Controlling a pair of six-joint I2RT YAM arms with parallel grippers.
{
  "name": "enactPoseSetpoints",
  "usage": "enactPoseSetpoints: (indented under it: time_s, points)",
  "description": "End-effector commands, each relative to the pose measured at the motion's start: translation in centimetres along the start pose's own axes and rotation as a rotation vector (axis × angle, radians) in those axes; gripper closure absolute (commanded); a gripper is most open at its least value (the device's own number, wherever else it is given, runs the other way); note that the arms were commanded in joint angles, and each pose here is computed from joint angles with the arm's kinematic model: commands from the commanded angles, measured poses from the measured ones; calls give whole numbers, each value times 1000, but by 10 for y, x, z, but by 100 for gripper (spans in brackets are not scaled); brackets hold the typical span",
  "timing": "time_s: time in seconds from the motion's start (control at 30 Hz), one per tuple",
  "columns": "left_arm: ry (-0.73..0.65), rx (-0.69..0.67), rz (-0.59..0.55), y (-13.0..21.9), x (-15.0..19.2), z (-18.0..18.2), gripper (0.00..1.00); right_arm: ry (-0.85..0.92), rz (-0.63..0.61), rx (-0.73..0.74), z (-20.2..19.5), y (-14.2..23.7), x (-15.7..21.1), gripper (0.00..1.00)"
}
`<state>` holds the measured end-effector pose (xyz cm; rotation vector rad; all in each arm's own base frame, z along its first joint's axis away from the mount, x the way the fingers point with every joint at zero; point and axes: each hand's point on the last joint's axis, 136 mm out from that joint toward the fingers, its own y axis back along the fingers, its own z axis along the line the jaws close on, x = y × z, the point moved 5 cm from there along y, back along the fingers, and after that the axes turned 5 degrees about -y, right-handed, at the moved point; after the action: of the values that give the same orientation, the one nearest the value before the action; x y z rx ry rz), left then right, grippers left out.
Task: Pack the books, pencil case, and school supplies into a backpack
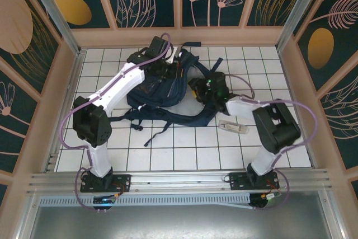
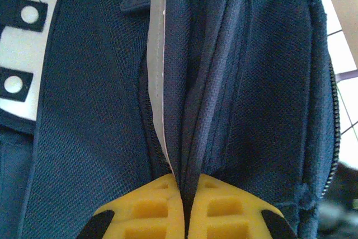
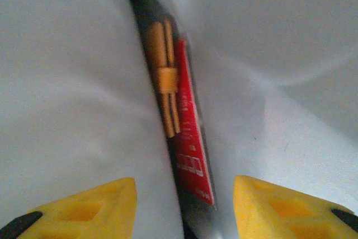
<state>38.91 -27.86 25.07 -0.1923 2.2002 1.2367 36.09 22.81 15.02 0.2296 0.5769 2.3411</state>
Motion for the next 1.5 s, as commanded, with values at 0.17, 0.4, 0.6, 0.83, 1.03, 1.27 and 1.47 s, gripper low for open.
enactPoseSetpoints:
  time_s: [0.17, 0.4, 0.6, 0.83, 1.03, 1.27, 1.47]
  points:
    - [-20, 58, 6, -18, 25, 13, 100, 328, -40, 299, -23, 101, -11, 46]
    - [-9, 226, 92, -50, 58, 4, 75, 419, -398, 749, -59, 197, -49, 36]
    - [3, 198, 29, -27, 45, 3, 52, 433, -376, 713, -59, 218, -39, 1]
    - [146, -35, -36, 11, 32, 80, 48, 451, 32, 403, -37, 163, 8, 15]
    - [139, -255, -57, 2, 54, 145, 48, 581, 185, 301, -18, 113, 57, 18]
    - [285, -126, 81, -57, 97, 162, 52, 532, 174, 319, -25, 47, 62, 27]
    - [367, -110, 120, -44, 139, 156, 52, 687, 132, 388, -42, -11, 28, 45]
